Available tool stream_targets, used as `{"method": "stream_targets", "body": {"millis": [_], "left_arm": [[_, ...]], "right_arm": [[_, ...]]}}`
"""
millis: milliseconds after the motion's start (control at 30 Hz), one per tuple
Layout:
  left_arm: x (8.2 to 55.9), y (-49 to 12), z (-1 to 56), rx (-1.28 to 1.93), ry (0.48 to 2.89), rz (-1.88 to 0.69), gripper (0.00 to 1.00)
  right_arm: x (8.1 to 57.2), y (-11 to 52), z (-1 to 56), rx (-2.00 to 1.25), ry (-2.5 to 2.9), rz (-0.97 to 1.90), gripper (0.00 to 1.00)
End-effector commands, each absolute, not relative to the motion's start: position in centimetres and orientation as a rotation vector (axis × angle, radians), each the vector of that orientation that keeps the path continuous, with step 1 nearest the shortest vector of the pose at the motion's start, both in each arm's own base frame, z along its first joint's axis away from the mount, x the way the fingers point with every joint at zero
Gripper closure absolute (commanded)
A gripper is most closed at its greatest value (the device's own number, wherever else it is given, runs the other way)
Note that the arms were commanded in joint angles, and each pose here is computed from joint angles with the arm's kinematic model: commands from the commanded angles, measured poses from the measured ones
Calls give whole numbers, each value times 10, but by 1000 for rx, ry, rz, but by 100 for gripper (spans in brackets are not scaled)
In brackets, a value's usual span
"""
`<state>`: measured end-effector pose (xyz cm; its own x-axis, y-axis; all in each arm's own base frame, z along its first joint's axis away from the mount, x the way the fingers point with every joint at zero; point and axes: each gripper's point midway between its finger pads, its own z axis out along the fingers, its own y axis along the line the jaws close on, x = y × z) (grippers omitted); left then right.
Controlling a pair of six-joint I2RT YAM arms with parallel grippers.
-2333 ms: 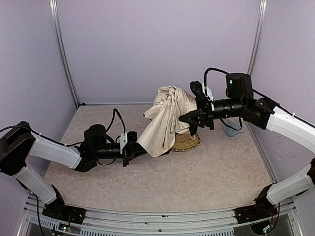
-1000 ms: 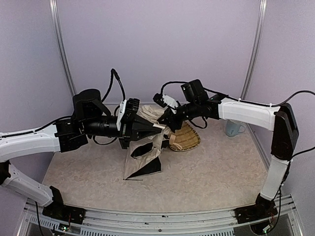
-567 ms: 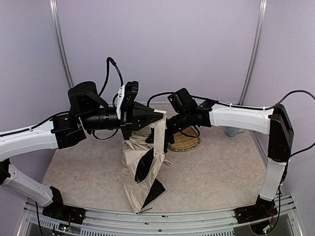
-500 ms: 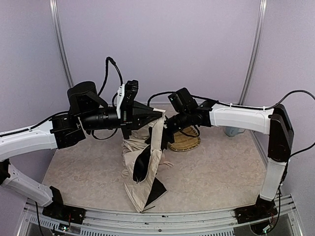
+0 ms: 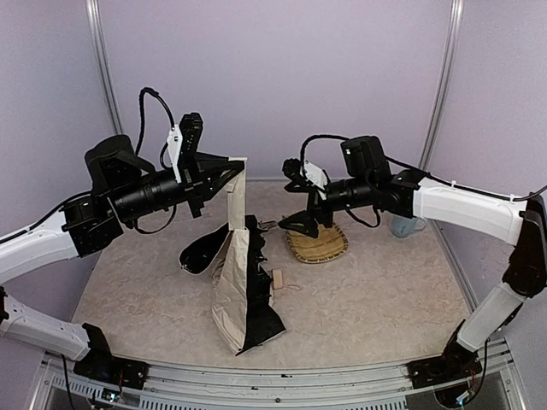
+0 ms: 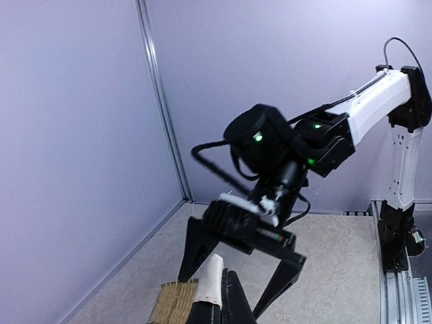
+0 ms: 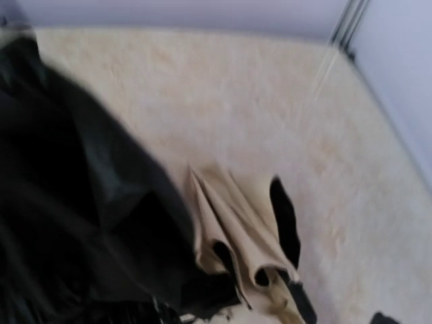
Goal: Put away the umbrella
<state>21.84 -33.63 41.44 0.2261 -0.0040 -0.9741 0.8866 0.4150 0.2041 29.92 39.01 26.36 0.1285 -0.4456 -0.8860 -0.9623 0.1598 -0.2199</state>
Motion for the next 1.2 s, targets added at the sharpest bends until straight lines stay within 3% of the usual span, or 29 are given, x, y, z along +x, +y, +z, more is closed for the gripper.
{"method": "stream_targets", "body": {"millis": [0, 100, 267, 400, 533, 700, 1000, 1167], "left_arm": [[234, -328, 406, 881, 1249, -771, 100], [233, -330, 410, 886, 1233, -779, 100], [230, -333, 415, 908, 1217, -786, 100], [227, -332, 415, 919, 1207, -789, 100], [217, -329, 415, 954, 1183, -788, 100], [209, -321, 405, 986, 1186, -768, 100], [199, -322, 401, 1015, 1182, -788, 100], [198, -320, 402, 1008, 1184, -772, 100]], "right_arm": [[267, 391, 293, -1425, 1278, 745, 2], [242, 404, 297, -1469, 1164, 837, 0], [239, 434, 300, -1484, 1120, 882, 1], [221, 452, 298, -1561, 1034, 962, 10], [226, 449, 296, -1596, 1034, 893, 24], [254, 437, 285, -1601, 1068, 697, 52], [275, 470, 271, -1647, 1070, 741, 47], [263, 481, 241, -1757, 1077, 805, 44]]}}
